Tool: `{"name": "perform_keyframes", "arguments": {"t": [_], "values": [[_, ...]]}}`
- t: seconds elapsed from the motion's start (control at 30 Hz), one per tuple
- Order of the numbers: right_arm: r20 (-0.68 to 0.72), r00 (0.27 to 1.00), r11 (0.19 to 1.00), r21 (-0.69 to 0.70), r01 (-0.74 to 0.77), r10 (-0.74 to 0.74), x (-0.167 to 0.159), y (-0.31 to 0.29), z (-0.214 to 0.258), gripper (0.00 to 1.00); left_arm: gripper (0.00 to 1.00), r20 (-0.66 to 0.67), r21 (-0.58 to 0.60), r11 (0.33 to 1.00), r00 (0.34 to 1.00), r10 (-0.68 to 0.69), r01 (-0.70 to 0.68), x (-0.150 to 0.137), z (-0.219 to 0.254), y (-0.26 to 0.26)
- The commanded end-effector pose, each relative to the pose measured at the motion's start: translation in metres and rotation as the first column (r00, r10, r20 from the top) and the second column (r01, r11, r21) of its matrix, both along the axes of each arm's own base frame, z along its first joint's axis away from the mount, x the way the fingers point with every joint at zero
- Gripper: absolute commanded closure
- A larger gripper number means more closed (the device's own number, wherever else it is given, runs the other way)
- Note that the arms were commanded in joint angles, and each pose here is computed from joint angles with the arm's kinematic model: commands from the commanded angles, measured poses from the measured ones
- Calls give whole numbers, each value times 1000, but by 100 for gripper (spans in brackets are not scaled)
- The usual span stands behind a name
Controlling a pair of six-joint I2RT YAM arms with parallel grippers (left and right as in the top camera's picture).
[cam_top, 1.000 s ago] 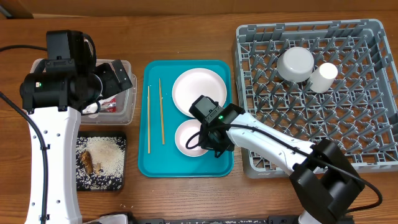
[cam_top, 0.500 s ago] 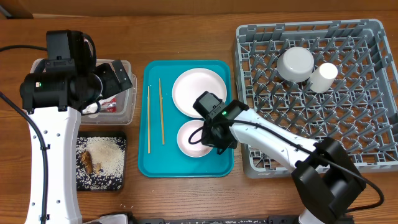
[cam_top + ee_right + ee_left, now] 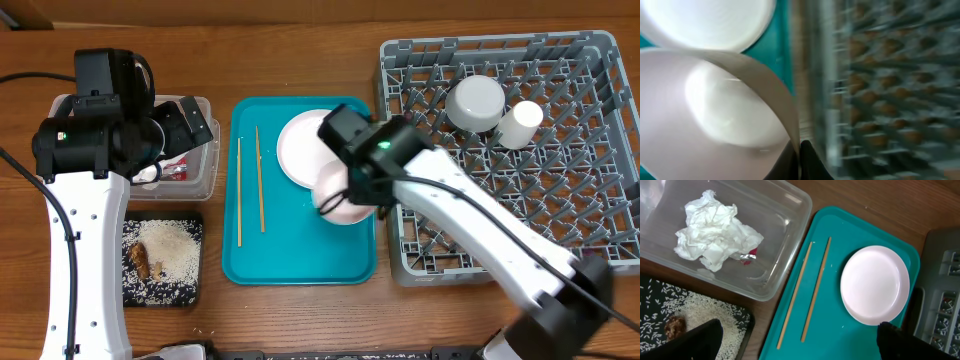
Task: Sort waste into correct bins and load items into the dishwasher
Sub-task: 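Lift the small pink plate and carry it to the rack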
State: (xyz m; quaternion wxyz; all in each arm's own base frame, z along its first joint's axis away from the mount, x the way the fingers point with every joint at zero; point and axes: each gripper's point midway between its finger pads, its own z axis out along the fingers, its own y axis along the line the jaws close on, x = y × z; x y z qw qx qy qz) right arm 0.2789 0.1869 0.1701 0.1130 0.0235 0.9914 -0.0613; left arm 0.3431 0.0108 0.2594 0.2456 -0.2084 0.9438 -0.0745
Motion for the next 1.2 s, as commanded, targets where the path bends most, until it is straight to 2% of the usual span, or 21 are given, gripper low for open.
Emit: {"name": "perform_keyframes", "arguments": {"t": [0.0,0.1,0.33,0.43,0.57,0.83,1.0,1.17], "values": [[275,959,963,-235,131,-63,18,-67,61,96,0,16,-2,1000,1000,4,-4,1,6,-1],[333,928,890,-354,286,-166,10,-117,79,96,0,17,-1,1000,1000,4,-4,1,6,-1],[352,873,794,-391,465,-338,20,-186,80,96,0,17,-1,1000,1000,4,-4,1,6,-1],[391,815,712,-411,570,-427,21,-228,87,96,0,17,-1,1000,1000,4,-4,1,6,-1],[431,668,562,-362,744,-606,9,-279,85,96,0,17,-1,1000,1000,4,-4,1,6,-1],[389,509,361,-394,845,-768,-30,-345,68,96,0,17,-1,1000,1000,4,-4,1,6,-1],[315,520,357,-450,819,-794,-46,-345,45,96,0,17,-1,1000,1000,4,-4,1,6,-1],[281,577,364,-550,752,-767,-57,-344,26,96,0,16,-2,1000,1000,4,-4,1,6,-1]]}}
